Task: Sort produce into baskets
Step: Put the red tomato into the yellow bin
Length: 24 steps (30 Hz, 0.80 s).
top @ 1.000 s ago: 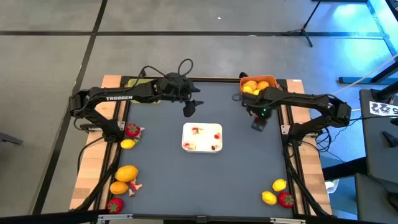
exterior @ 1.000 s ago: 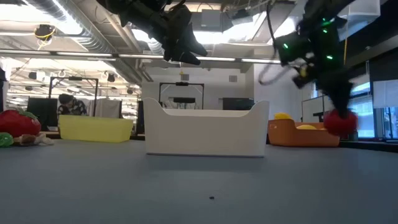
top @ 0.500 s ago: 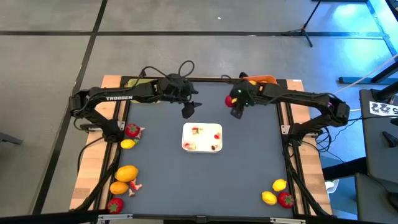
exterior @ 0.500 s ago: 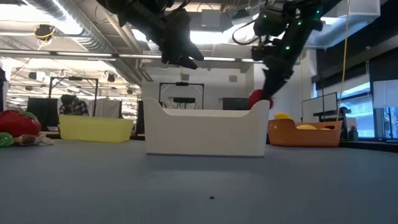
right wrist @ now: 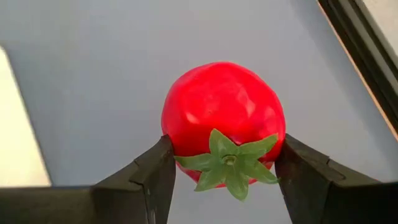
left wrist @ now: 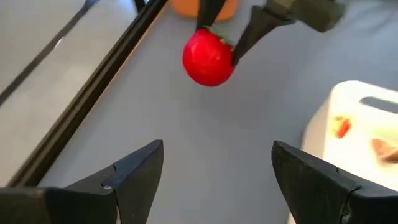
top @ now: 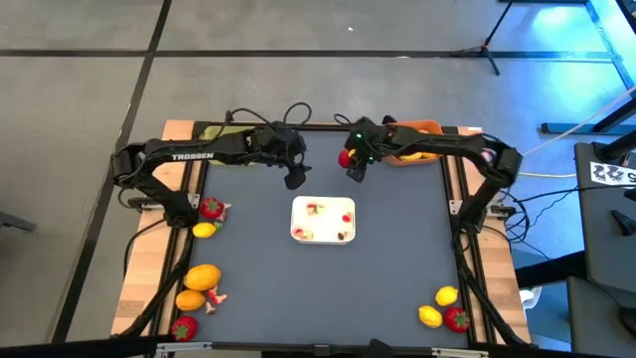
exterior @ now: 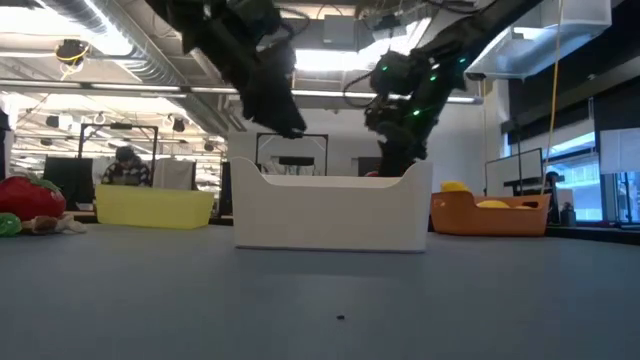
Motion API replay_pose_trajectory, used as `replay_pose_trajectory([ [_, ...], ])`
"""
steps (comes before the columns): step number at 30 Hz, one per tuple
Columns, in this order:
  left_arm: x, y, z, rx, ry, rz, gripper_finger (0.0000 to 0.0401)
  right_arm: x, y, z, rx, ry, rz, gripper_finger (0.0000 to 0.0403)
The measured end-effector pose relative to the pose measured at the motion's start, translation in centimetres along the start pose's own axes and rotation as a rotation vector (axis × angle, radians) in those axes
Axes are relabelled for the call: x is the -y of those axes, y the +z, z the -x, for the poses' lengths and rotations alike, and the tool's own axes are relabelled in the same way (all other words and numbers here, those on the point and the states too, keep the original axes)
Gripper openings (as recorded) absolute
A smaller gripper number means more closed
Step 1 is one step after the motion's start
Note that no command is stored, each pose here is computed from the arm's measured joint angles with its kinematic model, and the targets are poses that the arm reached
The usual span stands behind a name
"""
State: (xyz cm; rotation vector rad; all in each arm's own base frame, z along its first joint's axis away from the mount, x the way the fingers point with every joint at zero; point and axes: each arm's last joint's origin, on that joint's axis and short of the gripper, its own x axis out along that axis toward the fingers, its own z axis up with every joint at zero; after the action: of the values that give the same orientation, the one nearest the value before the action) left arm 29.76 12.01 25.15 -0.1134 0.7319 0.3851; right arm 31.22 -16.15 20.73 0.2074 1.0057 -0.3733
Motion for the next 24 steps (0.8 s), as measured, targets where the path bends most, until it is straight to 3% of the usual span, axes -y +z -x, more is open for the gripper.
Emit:
replay_pose_trajectory([
  [7,-1.0,-2.4,-1.1,-0.038,0.027,0.049,0.0294,0.0,1.6,-3.4,-0.040,0.048,0.000,0.0223],
  [13,-1.2,-2.8,-1.3,-0.037,0.031,0.052,0.0294,0.0,1.9,-4.7,-0.045,0.075,0.008,0.0228],
  [24,-1.1,-2.1,-1.4,0.032,0.009,0.016,0.0294,-0.1,2.2,-4.5,-0.014,0.091,0.040,0.0365],
])
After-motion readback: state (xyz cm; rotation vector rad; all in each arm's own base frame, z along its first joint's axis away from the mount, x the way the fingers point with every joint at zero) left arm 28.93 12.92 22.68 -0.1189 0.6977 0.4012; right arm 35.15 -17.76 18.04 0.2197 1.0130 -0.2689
